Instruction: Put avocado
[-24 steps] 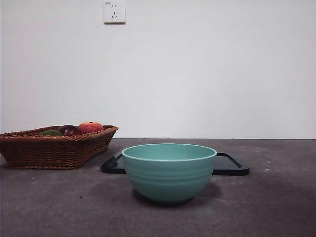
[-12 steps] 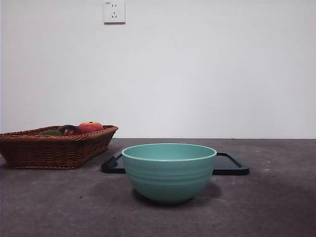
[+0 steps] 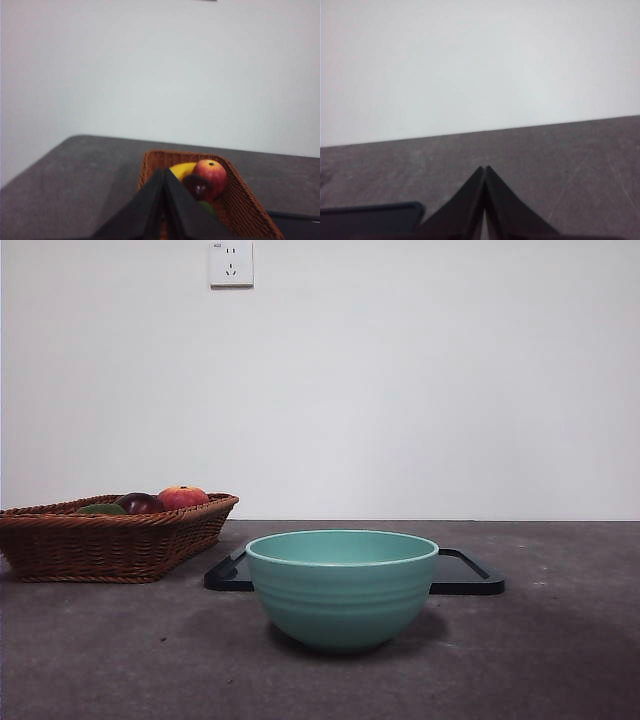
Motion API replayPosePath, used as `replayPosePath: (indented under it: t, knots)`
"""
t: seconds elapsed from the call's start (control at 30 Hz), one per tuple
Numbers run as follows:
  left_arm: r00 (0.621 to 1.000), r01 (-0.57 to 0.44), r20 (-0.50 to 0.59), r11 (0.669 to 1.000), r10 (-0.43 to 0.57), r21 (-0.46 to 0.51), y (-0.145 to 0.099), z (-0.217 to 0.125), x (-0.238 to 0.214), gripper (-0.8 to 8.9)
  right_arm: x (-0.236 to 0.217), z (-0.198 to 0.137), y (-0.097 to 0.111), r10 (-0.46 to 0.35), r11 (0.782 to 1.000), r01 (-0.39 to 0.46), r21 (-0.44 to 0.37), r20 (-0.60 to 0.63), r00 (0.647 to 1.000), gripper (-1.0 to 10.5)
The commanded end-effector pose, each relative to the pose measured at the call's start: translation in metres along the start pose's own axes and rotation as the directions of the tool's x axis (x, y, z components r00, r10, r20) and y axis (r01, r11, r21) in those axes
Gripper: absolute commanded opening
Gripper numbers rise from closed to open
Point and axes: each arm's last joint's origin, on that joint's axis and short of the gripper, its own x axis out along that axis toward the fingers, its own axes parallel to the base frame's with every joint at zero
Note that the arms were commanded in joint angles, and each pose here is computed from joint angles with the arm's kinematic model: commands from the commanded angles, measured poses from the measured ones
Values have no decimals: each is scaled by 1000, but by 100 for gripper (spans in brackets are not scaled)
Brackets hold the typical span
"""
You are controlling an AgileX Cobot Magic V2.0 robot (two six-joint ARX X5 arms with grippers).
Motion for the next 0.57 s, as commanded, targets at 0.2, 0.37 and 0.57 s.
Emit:
replayPosePath:
  t: [0.2, 0.37, 0.57]
  knots:
    - [1000, -5, -20, 997, 4, -78, -4, 36, 4, 9, 9, 31, 5, -1, 1000, 2, 20, -33, 999, 7]
    - [999, -8, -34, 997, 5, -83, -8, 65, 9, 9, 26, 46, 9, 17, 999, -11, 44, -140, 990, 7]
    - [996, -19, -87, 995, 10, -102, -13, 104, 19, 9, 53, 70, 15, 97, 994, -80, 72, -277, 956, 7]
